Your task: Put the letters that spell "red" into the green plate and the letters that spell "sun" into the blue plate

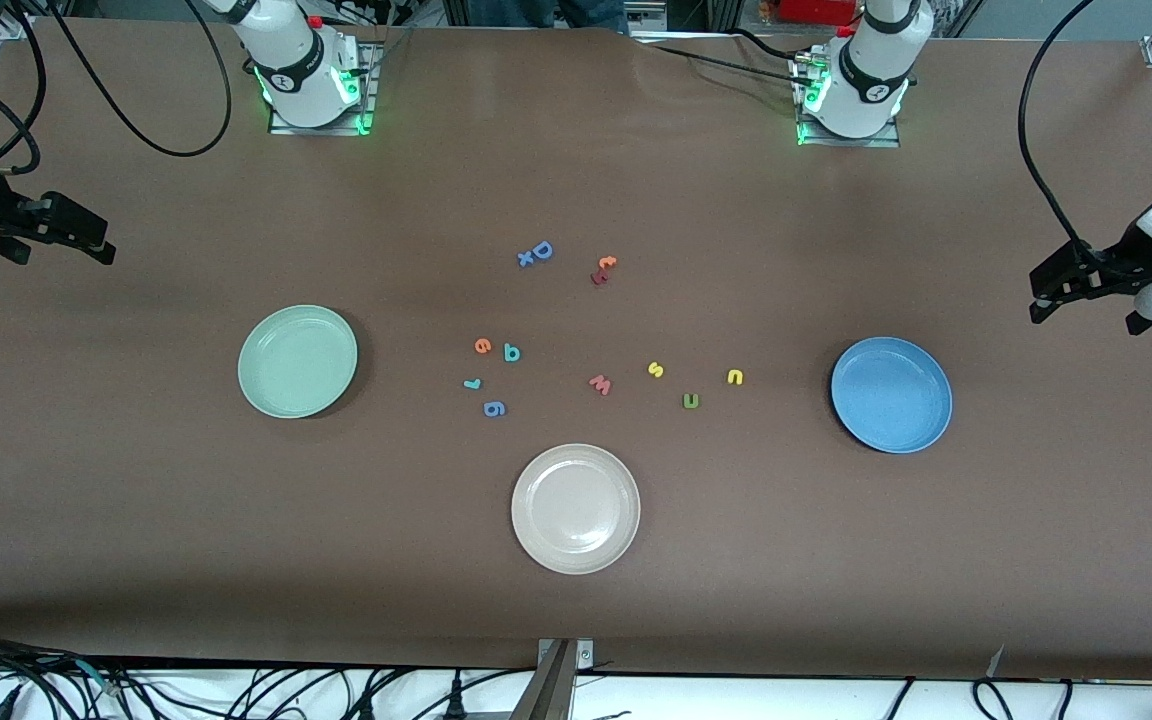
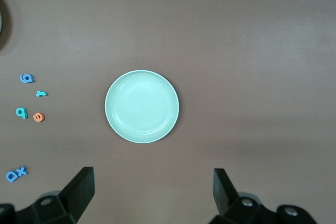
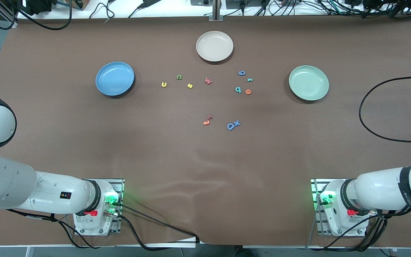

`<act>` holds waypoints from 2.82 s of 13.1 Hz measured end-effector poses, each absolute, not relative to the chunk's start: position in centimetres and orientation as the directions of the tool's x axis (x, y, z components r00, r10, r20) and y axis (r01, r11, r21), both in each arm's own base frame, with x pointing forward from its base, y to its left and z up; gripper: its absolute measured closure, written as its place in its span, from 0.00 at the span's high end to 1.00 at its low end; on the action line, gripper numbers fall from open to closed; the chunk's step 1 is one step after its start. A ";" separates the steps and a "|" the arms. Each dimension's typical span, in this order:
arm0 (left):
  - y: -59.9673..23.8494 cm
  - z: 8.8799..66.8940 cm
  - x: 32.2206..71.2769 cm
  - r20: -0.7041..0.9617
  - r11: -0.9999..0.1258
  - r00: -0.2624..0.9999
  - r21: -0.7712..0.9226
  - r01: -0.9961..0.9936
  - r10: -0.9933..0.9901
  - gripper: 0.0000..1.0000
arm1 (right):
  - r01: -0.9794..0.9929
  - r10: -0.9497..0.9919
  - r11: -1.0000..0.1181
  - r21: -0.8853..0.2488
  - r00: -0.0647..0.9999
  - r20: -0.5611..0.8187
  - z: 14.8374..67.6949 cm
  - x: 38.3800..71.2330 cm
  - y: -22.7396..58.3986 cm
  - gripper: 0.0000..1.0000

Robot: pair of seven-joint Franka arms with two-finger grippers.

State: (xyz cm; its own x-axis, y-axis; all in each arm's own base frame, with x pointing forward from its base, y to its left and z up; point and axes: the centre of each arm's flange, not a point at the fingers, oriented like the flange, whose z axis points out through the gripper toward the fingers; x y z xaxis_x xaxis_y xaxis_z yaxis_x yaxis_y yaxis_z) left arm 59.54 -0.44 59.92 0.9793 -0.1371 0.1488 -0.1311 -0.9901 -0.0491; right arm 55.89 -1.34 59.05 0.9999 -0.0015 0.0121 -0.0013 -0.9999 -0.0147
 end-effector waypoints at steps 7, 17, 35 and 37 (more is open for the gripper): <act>-0.4 59.9 59.5 0.147 -0.990 0.980 -0.049 -0.131 -0.137 1.00 | -0.001 -0.001 -1.000 -0.015 1.000 0.009 59.0 55.9 -1.3 1.00; -0.5 59.8 59.5 0.141 -0.990 0.980 -0.048 -0.132 -0.138 1.00 | -0.009 -0.009 -1.000 -0.014 1.000 -0.023 58.8 55.5 1.9 1.00; -8.2 50.2 60.8 -0.030 -0.957 0.957 -0.027 -0.288 -0.287 1.00 | -0.377 -0.359 -0.923 0.080 0.916 0.181 37.8 50.6 40.3 1.00; -9.4 47.6 61.8 -0.033 -0.952 0.952 -0.028 -0.305 -0.304 1.00 | -0.374 -0.360 -0.924 0.080 0.920 0.154 36.0 50.9 41.0 1.00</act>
State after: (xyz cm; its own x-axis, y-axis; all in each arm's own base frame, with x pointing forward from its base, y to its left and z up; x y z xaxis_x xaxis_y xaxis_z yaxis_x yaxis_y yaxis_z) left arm 61.76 -9.42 47.64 0.9520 -0.3043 -0.0328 -0.3052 -0.9519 -0.0281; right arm 50.90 40.99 36.01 0.9203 -0.3596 0.1539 -0.3743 -0.9239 0.0795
